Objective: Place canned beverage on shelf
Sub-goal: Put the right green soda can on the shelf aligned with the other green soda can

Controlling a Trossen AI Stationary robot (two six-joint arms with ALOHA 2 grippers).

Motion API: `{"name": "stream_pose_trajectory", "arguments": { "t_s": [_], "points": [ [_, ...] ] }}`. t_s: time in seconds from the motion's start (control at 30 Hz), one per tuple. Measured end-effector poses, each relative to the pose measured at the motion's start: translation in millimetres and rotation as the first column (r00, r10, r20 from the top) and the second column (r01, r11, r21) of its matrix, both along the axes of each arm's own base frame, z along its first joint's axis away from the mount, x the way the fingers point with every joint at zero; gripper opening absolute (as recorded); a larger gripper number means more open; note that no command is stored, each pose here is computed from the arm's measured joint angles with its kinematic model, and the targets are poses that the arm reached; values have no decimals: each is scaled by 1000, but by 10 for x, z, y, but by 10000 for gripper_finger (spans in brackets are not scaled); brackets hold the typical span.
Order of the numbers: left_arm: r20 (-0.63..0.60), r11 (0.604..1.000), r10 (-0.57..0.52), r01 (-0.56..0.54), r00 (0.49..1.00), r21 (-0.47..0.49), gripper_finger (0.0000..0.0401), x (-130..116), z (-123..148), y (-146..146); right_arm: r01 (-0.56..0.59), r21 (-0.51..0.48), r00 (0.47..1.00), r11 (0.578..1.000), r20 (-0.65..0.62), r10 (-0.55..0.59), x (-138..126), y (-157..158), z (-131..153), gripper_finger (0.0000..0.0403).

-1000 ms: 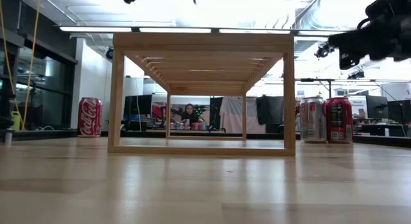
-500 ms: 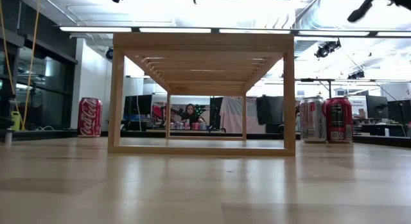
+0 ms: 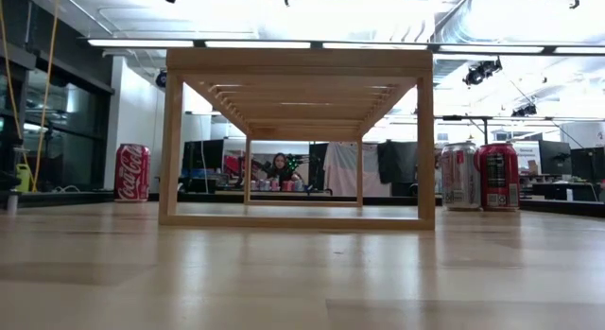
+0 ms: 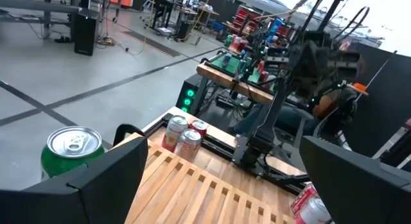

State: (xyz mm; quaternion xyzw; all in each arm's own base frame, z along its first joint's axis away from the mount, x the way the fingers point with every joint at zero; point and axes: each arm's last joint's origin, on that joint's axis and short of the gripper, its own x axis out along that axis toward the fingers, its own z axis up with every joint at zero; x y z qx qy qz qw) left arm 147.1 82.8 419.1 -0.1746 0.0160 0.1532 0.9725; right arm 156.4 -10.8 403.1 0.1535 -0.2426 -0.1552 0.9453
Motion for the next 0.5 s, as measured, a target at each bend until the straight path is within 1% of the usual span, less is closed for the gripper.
{"name": "stream_pose_trajectory", "arguments": {
  "t_s": [0.07,0.17,0.3,0.33,0.4,0.47,0.5],
  "points": [
    [-2,1000,0,0,1000,-1,400,3,-3,2,11,65,998,998,-67,-7,44,-11,120,0],
    [-1,1000,0,0,1000,0,400,2,-1,1,4,94,986,996,-166,12,139,-5,227,0],
    [-1,1000,0,0,1000,0,400,2,-2,1,-65,140,964,988,-249,99,317,24,278,0],
    [-1,1000,0,0,1000,0,400,2,-2,1,-67,163,958,984,-267,109,359,25,286,0],
    [-3,1000,0,0,1000,-1,400,2,-4,1,-36,253,944,967,-309,116,424,14,282,2],
    [-3,1000,0,0,1000,-1,400,2,-3,1,13,330,907,944,-401,128,470,-2,246,13],
    [-3,1000,0,0,1000,-1,400,2,-4,1,34,357,875,934,-462,144,492,-4,217,24]
  ]
}}
